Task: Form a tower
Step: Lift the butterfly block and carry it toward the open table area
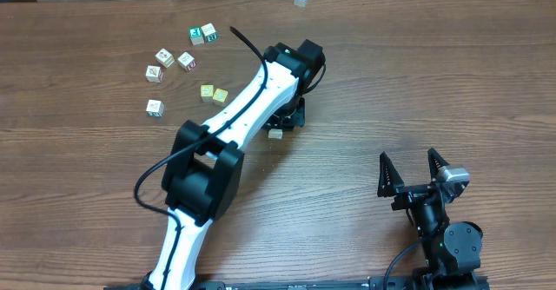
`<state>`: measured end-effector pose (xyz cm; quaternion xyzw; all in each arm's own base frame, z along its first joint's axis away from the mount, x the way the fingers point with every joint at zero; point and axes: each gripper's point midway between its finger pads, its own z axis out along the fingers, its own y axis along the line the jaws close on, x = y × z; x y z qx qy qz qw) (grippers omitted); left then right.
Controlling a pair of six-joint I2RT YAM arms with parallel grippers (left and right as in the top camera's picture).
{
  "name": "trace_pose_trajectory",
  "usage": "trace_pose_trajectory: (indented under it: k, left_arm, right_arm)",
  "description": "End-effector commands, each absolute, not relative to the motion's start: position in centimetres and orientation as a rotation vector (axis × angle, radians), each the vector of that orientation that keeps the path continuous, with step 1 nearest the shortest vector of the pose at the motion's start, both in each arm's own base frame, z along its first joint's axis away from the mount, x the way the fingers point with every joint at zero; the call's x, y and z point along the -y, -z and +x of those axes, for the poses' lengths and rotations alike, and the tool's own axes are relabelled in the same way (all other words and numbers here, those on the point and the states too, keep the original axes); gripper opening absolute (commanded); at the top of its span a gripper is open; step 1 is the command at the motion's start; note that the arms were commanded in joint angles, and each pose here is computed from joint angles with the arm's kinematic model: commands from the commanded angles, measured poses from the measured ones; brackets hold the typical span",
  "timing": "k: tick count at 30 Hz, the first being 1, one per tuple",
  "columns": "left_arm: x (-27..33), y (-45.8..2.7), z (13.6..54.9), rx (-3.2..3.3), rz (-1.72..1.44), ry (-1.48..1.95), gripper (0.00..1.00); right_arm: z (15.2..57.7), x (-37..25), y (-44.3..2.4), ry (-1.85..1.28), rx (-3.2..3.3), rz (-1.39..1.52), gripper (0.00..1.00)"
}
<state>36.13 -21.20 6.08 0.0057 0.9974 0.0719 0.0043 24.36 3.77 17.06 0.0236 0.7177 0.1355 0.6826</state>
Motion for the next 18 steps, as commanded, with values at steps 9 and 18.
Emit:
trace_pose_trajectory:
  k: [9,18]
  left_arm:
    - [20.2,-11.1,34.7,-3.05,-0.268,-0.244,0.04]
    - [22.3,-8.5,33.5,-3.046,-0.225,-0.239,0.04]
  right_arm:
    - [24.4,-3.7,-17.0,-0.307,-1.602,0.058,1.0]
    - [24.4,-3.7,-17.0,-0.307,-1.602,0.058,1.0]
